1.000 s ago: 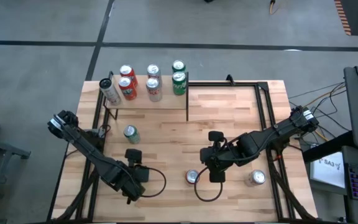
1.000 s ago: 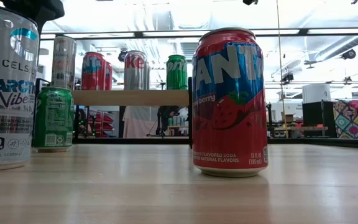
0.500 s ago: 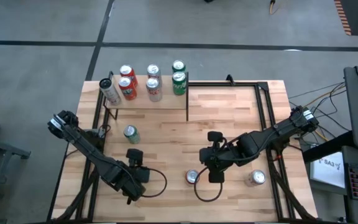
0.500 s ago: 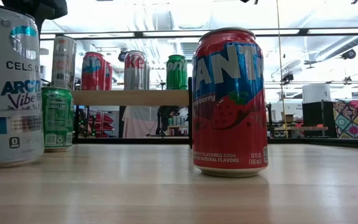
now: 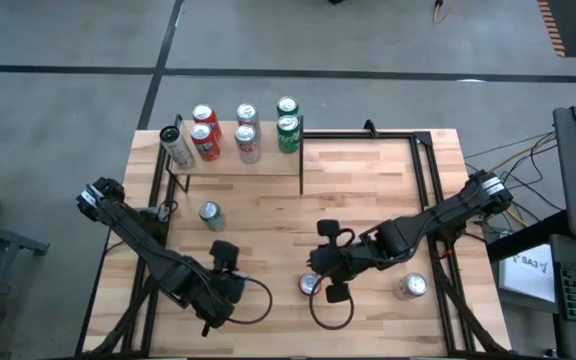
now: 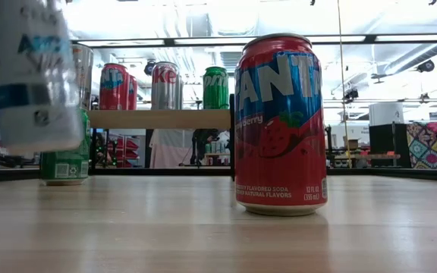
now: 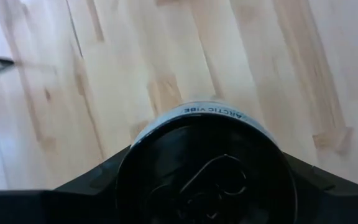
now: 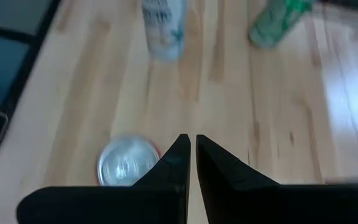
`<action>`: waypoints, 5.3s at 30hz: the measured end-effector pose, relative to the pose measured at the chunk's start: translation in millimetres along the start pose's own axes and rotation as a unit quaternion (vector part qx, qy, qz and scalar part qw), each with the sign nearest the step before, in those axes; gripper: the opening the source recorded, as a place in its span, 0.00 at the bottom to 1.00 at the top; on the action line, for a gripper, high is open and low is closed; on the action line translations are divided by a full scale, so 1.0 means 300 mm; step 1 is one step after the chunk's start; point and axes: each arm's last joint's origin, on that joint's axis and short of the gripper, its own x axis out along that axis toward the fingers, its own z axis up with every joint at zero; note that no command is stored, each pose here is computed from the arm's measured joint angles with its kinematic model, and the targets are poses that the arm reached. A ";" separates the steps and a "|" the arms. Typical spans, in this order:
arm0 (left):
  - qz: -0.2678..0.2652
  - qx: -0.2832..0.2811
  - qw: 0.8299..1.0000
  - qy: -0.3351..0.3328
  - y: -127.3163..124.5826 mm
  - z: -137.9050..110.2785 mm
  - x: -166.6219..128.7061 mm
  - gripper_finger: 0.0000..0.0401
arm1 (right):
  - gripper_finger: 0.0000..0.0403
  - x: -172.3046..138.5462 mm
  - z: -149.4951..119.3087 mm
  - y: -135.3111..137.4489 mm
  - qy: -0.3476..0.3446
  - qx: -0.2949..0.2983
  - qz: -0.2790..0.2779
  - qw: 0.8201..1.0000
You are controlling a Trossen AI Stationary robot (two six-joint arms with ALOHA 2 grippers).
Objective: Place canned beverage on shelf
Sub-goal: Put the right white and blue soda can on the shelf
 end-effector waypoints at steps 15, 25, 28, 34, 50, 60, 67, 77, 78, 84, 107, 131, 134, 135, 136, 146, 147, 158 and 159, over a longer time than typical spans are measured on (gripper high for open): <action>0.082 0.130 0.986 -0.059 0.019 0.043 -0.040 0.64 | 0.04 0.045 0.056 0.004 -0.160 -0.047 0.032 0.985; 0.116 0.226 0.963 -0.094 0.027 0.079 -0.034 0.63 | 0.04 0.064 0.046 -0.039 -0.136 -0.023 0.068 0.988; 0.120 0.237 0.959 -0.094 0.032 0.083 -0.032 0.63 | 0.05 0.064 0.047 -0.040 -0.138 -0.027 0.068 0.988; 0.129 0.256 0.954 -0.092 0.034 0.084 -0.032 0.64 | 0.11 0.063 0.062 -0.052 -0.160 -0.024 0.060 0.985; 0.129 0.265 0.952 -0.087 0.034 0.082 -0.030 0.64 | 0.61 0.094 0.069 -0.068 -0.162 0.013 0.060 0.985; 0.128 0.265 0.952 -0.090 0.033 0.084 -0.030 0.64 | 0.83 0.164 0.077 -0.093 -0.147 0.009 0.079 0.986; 0.128 0.265 0.951 -0.090 0.033 0.084 -0.030 0.64 | 0.86 0.231 0.061 -0.118 -0.125 0.003 0.092 0.988; 0.128 0.265 0.951 -0.092 0.034 0.086 -0.030 0.64 | 0.86 0.283 0.062 -0.158 -0.137 -0.004 0.150 0.979; 0.129 0.265 0.951 -0.092 0.035 0.087 -0.029 0.64 | 0.86 0.283 0.065 -0.160 -0.142 -0.006 0.153 0.978; 0.131 0.271 0.949 -0.091 0.038 0.089 -0.028 0.64 | 0.86 0.315 0.062 -0.165 -0.147 -0.010 0.162 0.976; 0.126 0.289 0.942 -0.112 0.086 0.128 -0.012 0.65 | 0.79 0.375 0.043 -0.155 -0.147 -0.057 0.167 0.973; 0.192 0.233 0.948 -0.098 0.139 0.079 -0.085 0.88 | 0.59 0.359 0.065 -0.225 -0.170 -0.065 0.138 0.974; 0.195 0.187 0.956 -0.110 0.168 0.045 -0.131 0.88 | 0.59 0.348 0.070 -0.255 -0.175 -0.063 0.133 0.974; 0.194 0.172 0.959 -0.117 0.177 0.032 -0.146 0.88 | 0.59 0.345 0.069 -0.263 -0.173 -0.061 0.133 0.974; 0.192 0.158 0.960 -0.125 0.186 0.017 -0.163 0.88 | 0.59 0.344 0.067 -0.270 -0.171 -0.060 0.132 0.975; 0.237 -0.006 0.940 -0.247 0.275 -0.164 -0.257 0.87 | 0.60 0.313 0.074 -0.293 -0.177 -0.059 0.128 0.974; 0.239 -0.014 0.935 -0.263 0.280 -0.179 -0.256 0.87 | 0.60 0.307 0.077 -0.292 -0.182 -0.061 0.137 0.972; 0.278 -0.022 0.855 -0.438 0.290 -0.283 -0.204 0.87 | 0.62 0.301 0.077 -0.317 -0.241 -0.063 0.169 0.954; 0.283 -0.021 0.847 -0.449 0.290 -0.293 -0.198 0.87 | 0.62 0.305 0.072 -0.325 -0.248 -0.057 0.167 0.952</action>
